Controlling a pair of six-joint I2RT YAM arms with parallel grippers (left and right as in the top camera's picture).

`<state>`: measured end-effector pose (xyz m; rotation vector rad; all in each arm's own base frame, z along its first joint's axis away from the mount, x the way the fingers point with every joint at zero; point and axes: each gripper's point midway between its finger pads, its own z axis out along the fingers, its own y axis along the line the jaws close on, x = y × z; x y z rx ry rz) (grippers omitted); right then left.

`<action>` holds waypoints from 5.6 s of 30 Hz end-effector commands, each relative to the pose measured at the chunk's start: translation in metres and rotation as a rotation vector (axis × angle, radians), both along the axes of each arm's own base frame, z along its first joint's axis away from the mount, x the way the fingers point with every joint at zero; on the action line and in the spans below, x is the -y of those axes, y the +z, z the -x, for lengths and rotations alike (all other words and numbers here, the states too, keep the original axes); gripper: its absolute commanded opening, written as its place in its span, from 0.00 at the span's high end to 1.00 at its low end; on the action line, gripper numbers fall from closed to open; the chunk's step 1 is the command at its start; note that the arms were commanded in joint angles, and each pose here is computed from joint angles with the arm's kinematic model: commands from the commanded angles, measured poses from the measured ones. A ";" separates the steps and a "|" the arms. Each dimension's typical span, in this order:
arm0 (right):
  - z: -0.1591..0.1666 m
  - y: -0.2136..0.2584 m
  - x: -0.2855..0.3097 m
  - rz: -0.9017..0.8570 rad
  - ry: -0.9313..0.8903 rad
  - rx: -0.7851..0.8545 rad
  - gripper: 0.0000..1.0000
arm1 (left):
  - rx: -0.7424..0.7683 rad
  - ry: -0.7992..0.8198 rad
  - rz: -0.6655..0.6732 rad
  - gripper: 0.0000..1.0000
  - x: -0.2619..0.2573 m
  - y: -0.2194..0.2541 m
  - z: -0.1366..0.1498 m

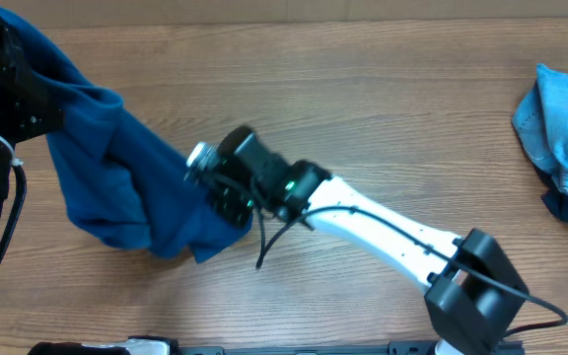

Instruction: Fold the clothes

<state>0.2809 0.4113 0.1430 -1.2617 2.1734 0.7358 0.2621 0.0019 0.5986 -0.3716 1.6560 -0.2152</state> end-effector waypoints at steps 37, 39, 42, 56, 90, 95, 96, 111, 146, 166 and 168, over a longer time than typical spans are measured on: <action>-0.133 0.106 0.241 0.199 -0.718 -0.138 0.96 | -0.656 -0.327 -0.193 0.58 0.043 -0.209 -0.180; -0.110 0.095 0.241 0.256 -0.700 -0.221 0.96 | -0.711 -0.367 -0.169 0.58 0.050 -0.229 -0.186; -0.085 0.087 0.239 0.323 -0.670 -0.291 0.96 | -0.758 -0.400 -0.146 0.59 0.056 -0.251 -0.198; -0.119 0.138 0.283 0.489 -0.941 0.084 0.92 | -0.869 -0.654 -0.064 0.47 0.136 -0.329 -0.231; -0.087 0.121 0.262 0.425 -0.880 -0.137 0.34 | -0.928 -0.778 -0.088 0.26 0.255 -0.521 -0.303; -0.085 0.120 0.262 0.430 -0.878 -0.144 0.34 | -0.967 -0.722 -0.121 0.36 0.245 -0.530 -0.302; -0.084 0.120 0.261 0.429 -0.874 -0.150 0.35 | -0.973 -0.710 -0.129 0.36 0.242 -0.532 -0.302; -0.080 0.118 0.257 0.418 -0.855 -0.178 0.37 | -1.040 -0.680 -0.206 0.88 0.233 -0.568 -0.298; -0.067 0.114 0.257 0.424 -0.866 -0.247 0.28 | -0.612 0.001 -0.288 0.96 -0.008 -0.192 -0.185; -0.020 -0.022 0.211 0.392 -0.577 -0.607 0.00 | -0.577 0.052 -0.288 0.96 -0.022 -0.178 -0.180; -0.021 -0.022 0.207 0.385 -0.565 -0.592 0.00 | -0.570 0.053 -0.288 0.96 -0.022 -0.176 -0.181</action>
